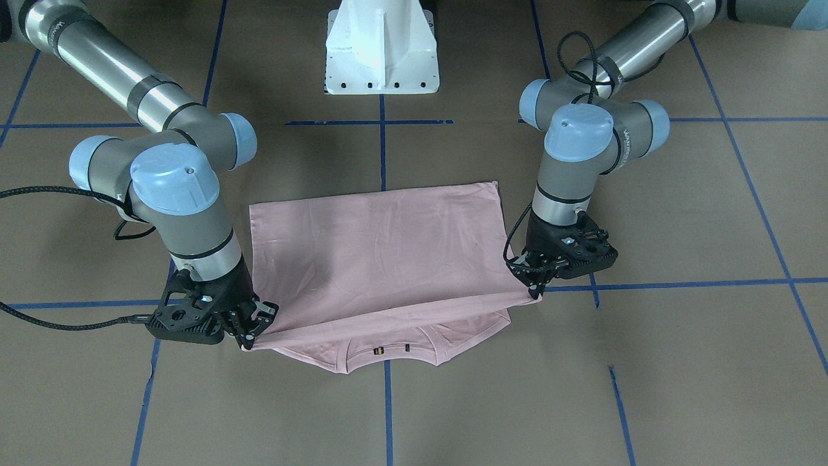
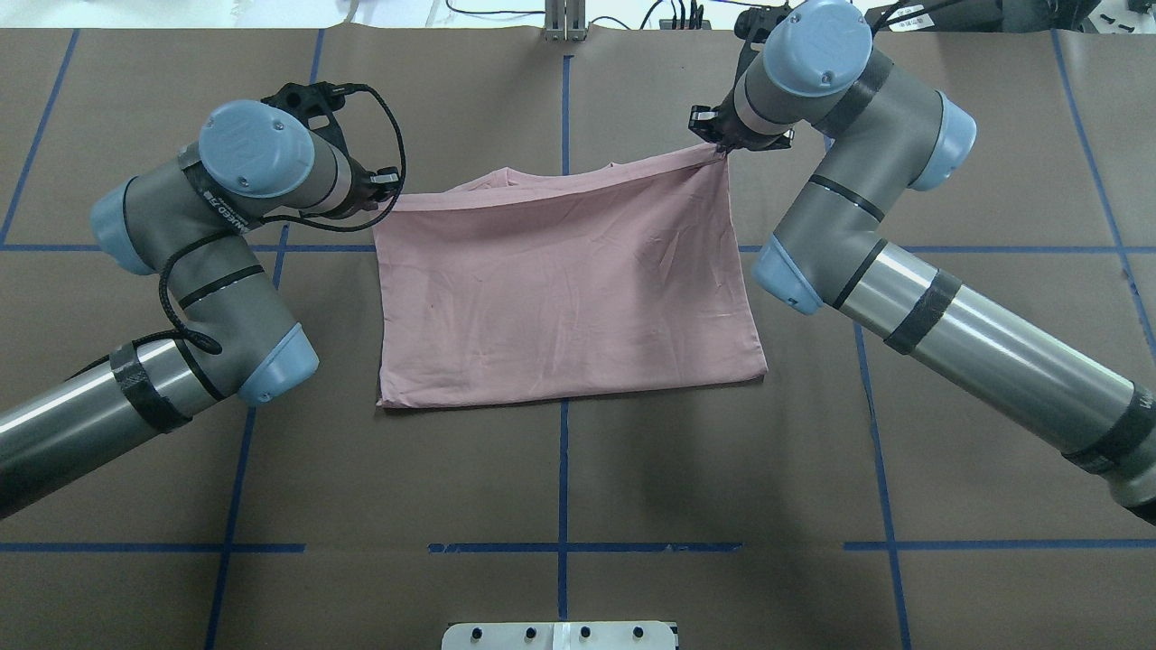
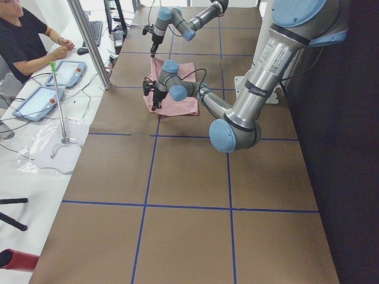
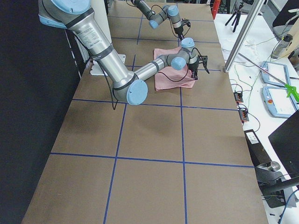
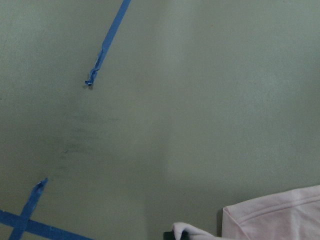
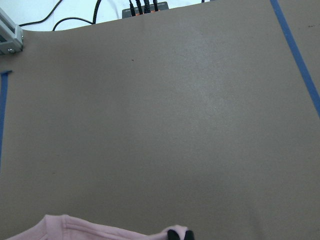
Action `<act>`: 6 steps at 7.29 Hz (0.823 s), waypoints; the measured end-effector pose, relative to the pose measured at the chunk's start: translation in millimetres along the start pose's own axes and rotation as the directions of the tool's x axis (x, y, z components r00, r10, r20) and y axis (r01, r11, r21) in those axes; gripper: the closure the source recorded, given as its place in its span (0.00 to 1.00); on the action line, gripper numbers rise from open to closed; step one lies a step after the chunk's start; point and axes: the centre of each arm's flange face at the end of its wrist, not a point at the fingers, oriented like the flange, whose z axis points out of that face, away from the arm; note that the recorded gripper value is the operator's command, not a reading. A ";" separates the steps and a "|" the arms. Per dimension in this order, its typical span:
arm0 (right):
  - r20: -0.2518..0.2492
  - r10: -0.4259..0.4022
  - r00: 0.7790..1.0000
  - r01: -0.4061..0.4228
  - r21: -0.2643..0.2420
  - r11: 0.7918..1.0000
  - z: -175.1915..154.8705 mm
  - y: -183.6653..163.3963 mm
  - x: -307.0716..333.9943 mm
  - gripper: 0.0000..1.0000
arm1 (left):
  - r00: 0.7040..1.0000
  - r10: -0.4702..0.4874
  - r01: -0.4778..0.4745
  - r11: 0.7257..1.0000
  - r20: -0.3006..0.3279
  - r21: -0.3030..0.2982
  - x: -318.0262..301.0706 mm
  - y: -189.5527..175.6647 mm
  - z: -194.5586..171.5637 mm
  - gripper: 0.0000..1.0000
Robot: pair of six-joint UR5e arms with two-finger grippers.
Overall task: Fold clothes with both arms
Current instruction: 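Lay the hem down near the collar and open both grippers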
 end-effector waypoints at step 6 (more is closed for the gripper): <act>0.006 -0.089 0.996 0.089 -0.003 0.996 2.0 5.1 4.2 0.00 | 1.000 -0.003 0.003 1.000 -0.023 0.004 13.6 -2.0 -7.5 0.00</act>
